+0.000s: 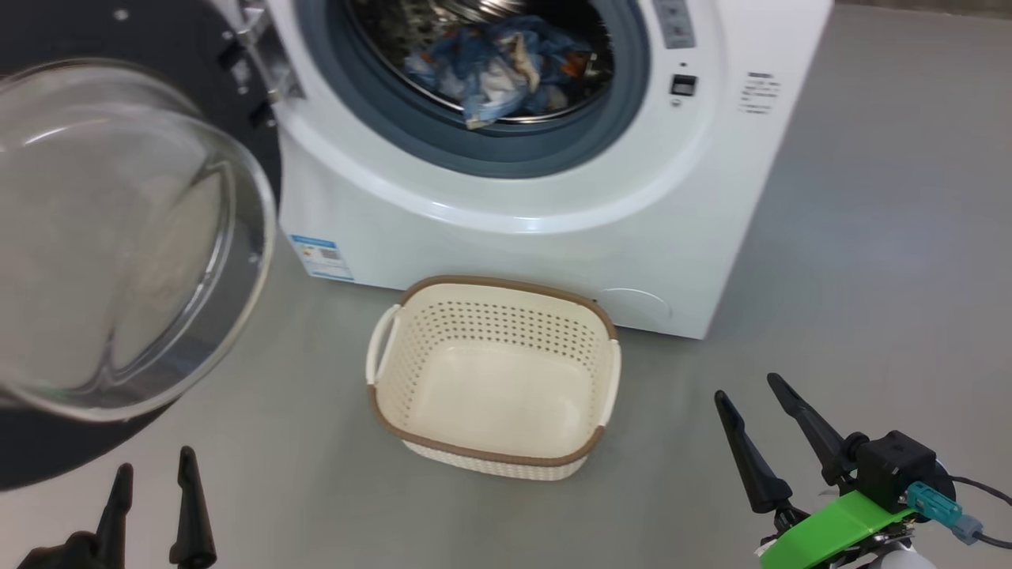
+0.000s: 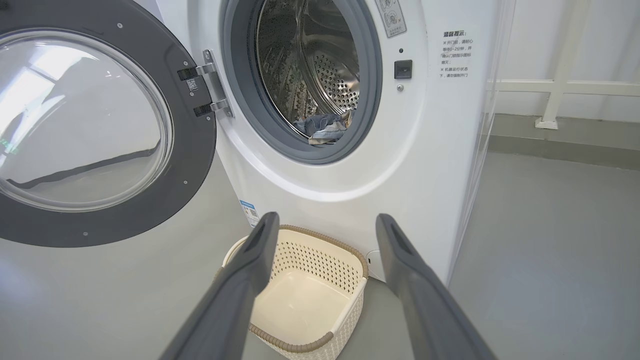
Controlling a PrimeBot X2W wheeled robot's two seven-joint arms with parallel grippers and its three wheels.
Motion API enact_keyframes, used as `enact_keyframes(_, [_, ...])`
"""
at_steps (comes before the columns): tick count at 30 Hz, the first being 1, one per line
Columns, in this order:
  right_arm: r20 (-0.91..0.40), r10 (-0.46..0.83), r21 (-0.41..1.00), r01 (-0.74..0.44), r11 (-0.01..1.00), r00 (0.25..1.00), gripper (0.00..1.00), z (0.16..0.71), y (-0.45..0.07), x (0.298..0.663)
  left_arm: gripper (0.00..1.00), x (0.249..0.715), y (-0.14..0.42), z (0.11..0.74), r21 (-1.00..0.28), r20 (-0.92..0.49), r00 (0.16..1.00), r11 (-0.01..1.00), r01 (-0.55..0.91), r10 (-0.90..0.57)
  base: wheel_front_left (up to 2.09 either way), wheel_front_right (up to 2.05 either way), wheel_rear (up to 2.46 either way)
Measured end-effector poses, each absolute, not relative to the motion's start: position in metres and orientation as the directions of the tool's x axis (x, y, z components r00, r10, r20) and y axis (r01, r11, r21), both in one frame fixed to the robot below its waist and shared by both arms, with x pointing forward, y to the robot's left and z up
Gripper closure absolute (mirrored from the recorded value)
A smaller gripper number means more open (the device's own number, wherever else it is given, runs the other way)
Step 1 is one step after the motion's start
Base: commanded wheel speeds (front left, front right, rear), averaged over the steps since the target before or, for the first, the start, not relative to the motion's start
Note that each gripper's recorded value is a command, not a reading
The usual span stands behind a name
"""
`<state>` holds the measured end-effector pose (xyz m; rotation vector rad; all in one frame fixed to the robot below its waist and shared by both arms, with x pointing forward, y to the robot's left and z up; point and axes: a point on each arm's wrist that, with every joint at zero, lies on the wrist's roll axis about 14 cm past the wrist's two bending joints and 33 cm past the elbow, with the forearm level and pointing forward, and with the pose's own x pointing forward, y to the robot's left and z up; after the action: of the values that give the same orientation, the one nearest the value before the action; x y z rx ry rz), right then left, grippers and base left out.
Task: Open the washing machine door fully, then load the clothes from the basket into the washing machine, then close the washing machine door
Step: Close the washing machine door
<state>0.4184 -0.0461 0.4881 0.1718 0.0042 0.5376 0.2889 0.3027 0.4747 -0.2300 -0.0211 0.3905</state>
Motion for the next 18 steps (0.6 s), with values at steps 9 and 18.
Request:
enact_keyframes(9, [0.047,0.625,0.164,-0.624,0.764,0.779,0.00,0.490,0.003,0.413,0.00,0.245,0.327,0.474,-0.246,-0.030,0.872,0.842,-0.481,0.489,0.00,0.00,0.00])
enact_keyframes(18, [0.055,0.703,0.159,-0.701,0.695,0.709,0.00,0.493,0.038,0.407,0.00,0.212,0.342,0.471,-0.262,-0.039,0.822,0.788,-0.557,0.567,0.00,0.00,0.00])
